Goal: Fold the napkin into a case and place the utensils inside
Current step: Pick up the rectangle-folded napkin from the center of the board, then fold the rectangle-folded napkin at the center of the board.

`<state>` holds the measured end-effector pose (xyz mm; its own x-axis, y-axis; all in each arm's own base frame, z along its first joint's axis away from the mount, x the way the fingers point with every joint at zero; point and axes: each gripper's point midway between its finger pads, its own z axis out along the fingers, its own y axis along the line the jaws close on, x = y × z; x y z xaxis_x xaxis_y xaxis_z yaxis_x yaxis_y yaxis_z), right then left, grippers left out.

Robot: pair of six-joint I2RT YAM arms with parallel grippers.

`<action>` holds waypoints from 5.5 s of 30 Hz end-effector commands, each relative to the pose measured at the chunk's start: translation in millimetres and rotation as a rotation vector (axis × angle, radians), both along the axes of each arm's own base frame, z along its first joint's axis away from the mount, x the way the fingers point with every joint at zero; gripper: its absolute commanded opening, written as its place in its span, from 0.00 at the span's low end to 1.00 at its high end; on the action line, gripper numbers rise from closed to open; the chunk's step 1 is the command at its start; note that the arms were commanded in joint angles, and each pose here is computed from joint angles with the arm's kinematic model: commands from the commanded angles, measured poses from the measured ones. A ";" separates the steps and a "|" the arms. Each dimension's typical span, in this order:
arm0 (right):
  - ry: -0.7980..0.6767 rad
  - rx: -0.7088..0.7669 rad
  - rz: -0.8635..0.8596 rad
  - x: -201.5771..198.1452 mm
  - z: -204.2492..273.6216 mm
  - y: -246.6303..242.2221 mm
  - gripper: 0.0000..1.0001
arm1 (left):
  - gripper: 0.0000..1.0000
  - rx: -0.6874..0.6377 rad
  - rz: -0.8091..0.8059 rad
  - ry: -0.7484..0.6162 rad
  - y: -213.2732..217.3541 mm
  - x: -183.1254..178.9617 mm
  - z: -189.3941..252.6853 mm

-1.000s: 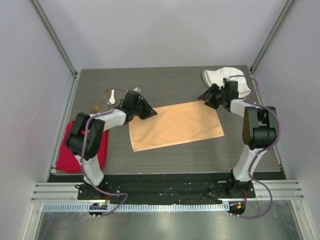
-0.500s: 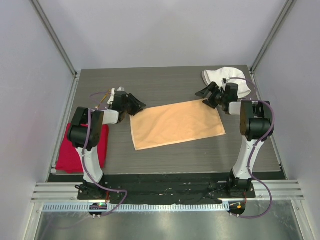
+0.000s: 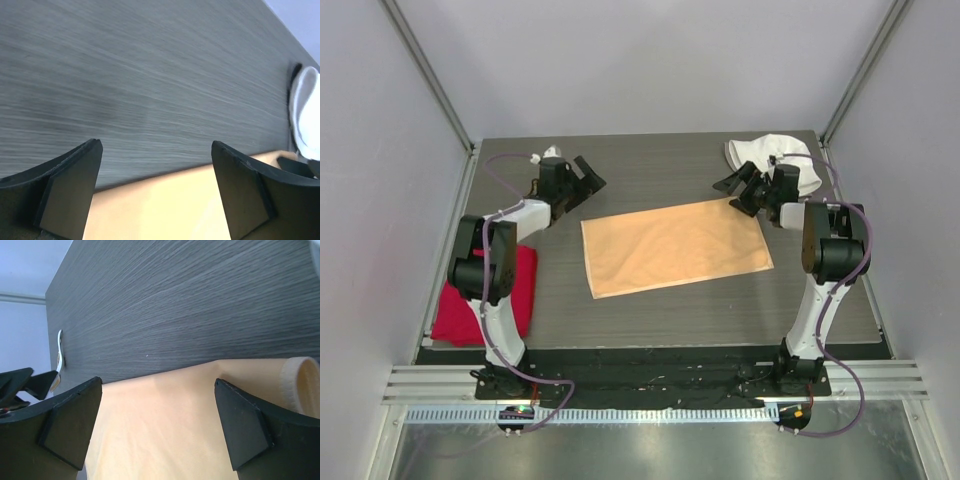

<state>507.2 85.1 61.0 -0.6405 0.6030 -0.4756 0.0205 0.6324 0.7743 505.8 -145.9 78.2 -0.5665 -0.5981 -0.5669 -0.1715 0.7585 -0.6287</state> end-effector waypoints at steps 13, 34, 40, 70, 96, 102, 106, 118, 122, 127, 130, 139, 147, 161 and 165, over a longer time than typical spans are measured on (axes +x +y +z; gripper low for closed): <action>-0.117 0.125 0.208 -15.2 61.6 149.4 1.00 | 0.64 -0.151 -0.211 -0.105 -97.8 -50.4 25.7; -0.057 0.088 0.154 16.4 -5.1 90.9 0.99 | 0.63 -0.046 0.039 0.158 7.6 -50.3 -79.1; -0.040 0.091 0.089 22.1 -23.1 35.3 0.99 | 0.63 -0.022 0.078 0.155 25.8 -46.3 -76.5; 0.350 -0.613 -0.109 -44.8 47.0 -88.2 0.93 | 0.71 -0.039 -0.246 -0.042 -73.9 -113.4 117.9; 0.517 -0.875 0.304 -121.0 -85.8 -68.8 0.54 | 0.75 -0.102 -0.519 -0.102 -70.0 -236.8 172.7; 0.578 -0.825 0.361 -146.7 -106.5 -42.1 0.33 | 0.75 -0.093 -0.528 -0.105 -70.2 -237.1 181.6; 0.555 -0.779 0.331 -143.4 -101.7 -32.5 0.17 | 0.76 -0.101 -0.518 -0.083 -72.2 -233.3 174.5; 0.385 -0.939 0.072 -116.4 -4.3 -59.2 0.01 | 0.73 -0.154 -0.496 0.137 -94.9 -207.1 96.3; 0.365 -1.016 0.000 -117.9 27.1 -78.4 0.01 | 0.72 -0.147 -0.471 0.186 -100.7 -190.2 78.8; 0.309 -1.071 -0.041 -113.8 66.9 -76.8 0.01 | 0.72 -0.125 -0.425 0.215 -100.2 -173.8 72.7; 0.253 -1.075 0.025 -114.1 81.8 -39.1 0.01 | 0.72 -0.109 -0.396 0.232 -90.4 -166.7 68.1; 0.182 -0.994 0.168 -119.4 95.9 95.5 0.01 | 0.73 -0.080 -0.296 0.365 -34.2 -159.4 34.6; 0.150 -0.813 0.213 -120.1 88.3 176.0 0.01 | 0.73 -0.052 -0.227 0.386 -17.8 -168.9 21.7; 0.134 -0.705 0.386 -136.4 85.5 239.4 0.01 | 0.69 -0.034 -0.161 0.452 -9.4 -182.2 -14.8; 0.124 -0.668 0.408 -139.8 91.6 257.5 0.01 | 0.67 -0.030 -0.148 0.456 -11.5 -184.9 -24.1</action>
<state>363.0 314.6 128.7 -0.8417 -0.1109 -0.5284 -0.2254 0.9615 0.1572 311.8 -154.2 50.1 -0.8587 -0.4804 -0.1784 -0.3346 0.7893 -0.5148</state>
